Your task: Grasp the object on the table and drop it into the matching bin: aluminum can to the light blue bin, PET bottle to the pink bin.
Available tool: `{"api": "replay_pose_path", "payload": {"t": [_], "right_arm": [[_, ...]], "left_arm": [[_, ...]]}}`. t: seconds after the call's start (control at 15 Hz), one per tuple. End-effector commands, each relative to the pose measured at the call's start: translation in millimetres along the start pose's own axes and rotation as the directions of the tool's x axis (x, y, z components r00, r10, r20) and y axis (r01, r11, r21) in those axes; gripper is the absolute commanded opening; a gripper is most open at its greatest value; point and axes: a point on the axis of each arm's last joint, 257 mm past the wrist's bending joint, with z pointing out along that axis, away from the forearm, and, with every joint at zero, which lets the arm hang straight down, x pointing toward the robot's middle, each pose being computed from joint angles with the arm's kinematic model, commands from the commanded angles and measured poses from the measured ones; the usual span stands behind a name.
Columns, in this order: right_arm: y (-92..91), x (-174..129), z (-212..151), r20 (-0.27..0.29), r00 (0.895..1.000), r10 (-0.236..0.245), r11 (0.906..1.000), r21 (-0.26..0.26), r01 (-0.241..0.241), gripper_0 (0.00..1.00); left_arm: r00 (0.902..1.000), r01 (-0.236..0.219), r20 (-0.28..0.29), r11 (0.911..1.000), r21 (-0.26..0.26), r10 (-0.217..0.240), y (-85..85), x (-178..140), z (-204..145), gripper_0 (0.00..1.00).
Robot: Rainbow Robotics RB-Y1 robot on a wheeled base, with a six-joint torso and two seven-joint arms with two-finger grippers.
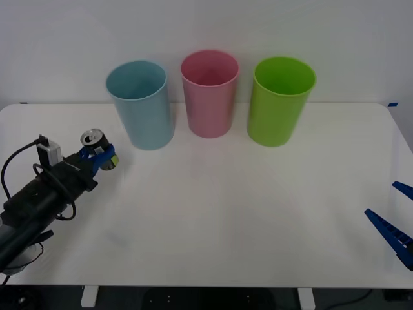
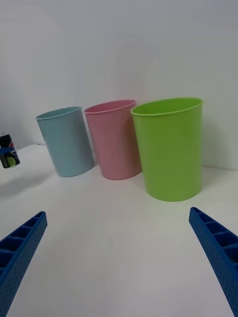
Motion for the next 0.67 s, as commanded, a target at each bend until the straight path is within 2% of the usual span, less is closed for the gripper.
{"api": "replay_pose_path", "payload": {"t": [0.07, 0.2, 0.33, 0.6, 0.67], "right_arm": [[0.0, 0.0, 0.0, 0.0, 1.0, 0.0, 1.0, 0.0, 0.0, 1.0], [0.0, 0.0, 0.0, 0.0, 1.0, 0.0, 1.0, 0.0, 0.0, 1.0], [0.0, 0.0, 0.0, 0.0, 1.0, 0.0, 1.0, 0.0, 0.0, 1.0], [0.0, 0.0, 0.0, 0.0, 1.0, 0.0, 1.0, 0.0, 0.0, 1.0], [0.0, 0.0, 0.0, 0.0, 1.0, 0.0, 1.0, 0.0, 0.0, 1.0]], "left_arm": [[0.9995, -0.004, 0.033, 1.0, -0.002, 0.004, 7.5, -21.3, -2.0, 0.0], [0.9985, 0.0, 0.054, 0.9998, 0.021, -0.001, 6.7, -39.7, -1.6, 0.0], [0.9971, 0.031, 0.068, 0.9982, 0.051, -0.034, 4.2, -60.6, -1.3, 0.0], [0.9925, 0.05, 0.106, 0.9925, 0.112, -0.062, 1.2, -101.3, -7.8, 0.0], [0.9914, 0.043, 0.118, 0.9923, 0.116, -0.057, 1.2, -108.2, -9.0, 0.0]]}}
